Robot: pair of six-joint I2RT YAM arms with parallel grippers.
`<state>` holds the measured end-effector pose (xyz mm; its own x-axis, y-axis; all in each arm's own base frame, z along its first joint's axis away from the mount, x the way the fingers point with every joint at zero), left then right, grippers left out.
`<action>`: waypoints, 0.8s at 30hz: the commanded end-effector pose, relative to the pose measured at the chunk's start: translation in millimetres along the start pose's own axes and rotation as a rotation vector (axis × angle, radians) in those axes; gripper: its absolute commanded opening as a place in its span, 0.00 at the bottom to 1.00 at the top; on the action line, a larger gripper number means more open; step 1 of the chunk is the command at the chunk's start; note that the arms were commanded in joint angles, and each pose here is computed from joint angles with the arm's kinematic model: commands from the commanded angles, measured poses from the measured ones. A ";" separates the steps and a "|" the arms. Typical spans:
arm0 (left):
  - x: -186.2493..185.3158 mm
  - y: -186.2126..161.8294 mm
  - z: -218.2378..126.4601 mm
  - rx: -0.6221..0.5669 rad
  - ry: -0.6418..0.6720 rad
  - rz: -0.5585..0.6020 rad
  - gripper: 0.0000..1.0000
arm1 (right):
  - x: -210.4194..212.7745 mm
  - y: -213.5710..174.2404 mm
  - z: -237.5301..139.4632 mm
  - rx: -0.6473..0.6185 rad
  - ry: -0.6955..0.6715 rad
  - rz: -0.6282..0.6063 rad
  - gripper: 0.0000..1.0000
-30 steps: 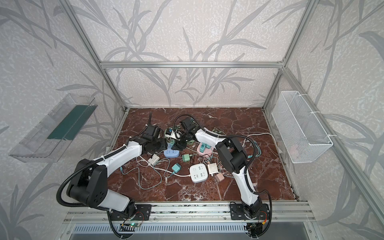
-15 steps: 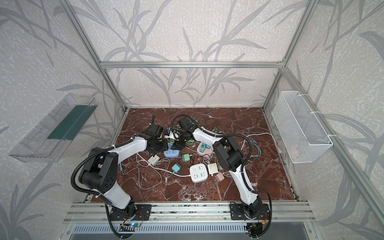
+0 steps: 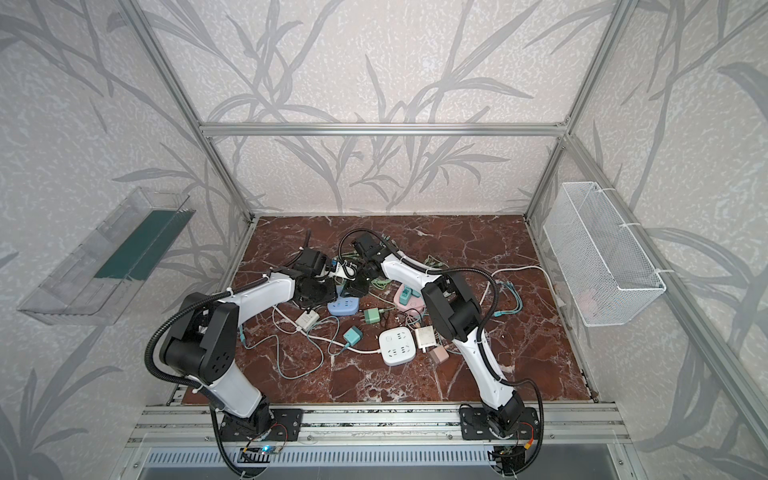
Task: Pull the plug off the socket
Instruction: 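Close the right gripper on the green charger while the left gripper holds the strip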
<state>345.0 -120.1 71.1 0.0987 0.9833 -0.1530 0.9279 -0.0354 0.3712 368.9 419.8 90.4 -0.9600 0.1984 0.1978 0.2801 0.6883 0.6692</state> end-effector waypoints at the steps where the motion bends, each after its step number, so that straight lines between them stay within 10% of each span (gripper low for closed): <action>1: 6.1 -10.0 5.6 0.050 0.021 -0.005 0.43 | 7.6 -7.7 2.0 0.049 0.029 0.006 0.49; 18: 5.5 -10.0 5.2 0.081 0.027 0.008 0.41 | 15.5 11.2 -8.1 0.004 0.012 0.014 0.40; 24: 7.9 -14.8 9.3 0.109 0.045 0.001 0.41 | 13.9 20.0 -14.9 -0.019 -0.013 0.037 0.21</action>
<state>347.3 -120.4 71.4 0.1012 0.9834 -0.1509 0.9358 -0.0426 0.3500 367.3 420.1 90.7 -0.9500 0.2337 0.2069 0.3120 0.6937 0.6492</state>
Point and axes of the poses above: each gripper's point midway between its finger pads, its own z axis out along the fingers, its own x axis along the line the jaws close on, y = z × x, the point moved 3 cm from there along -z, back along the fingers, and after that the axes turned 15 degrees about z, right-handed, at the moved point
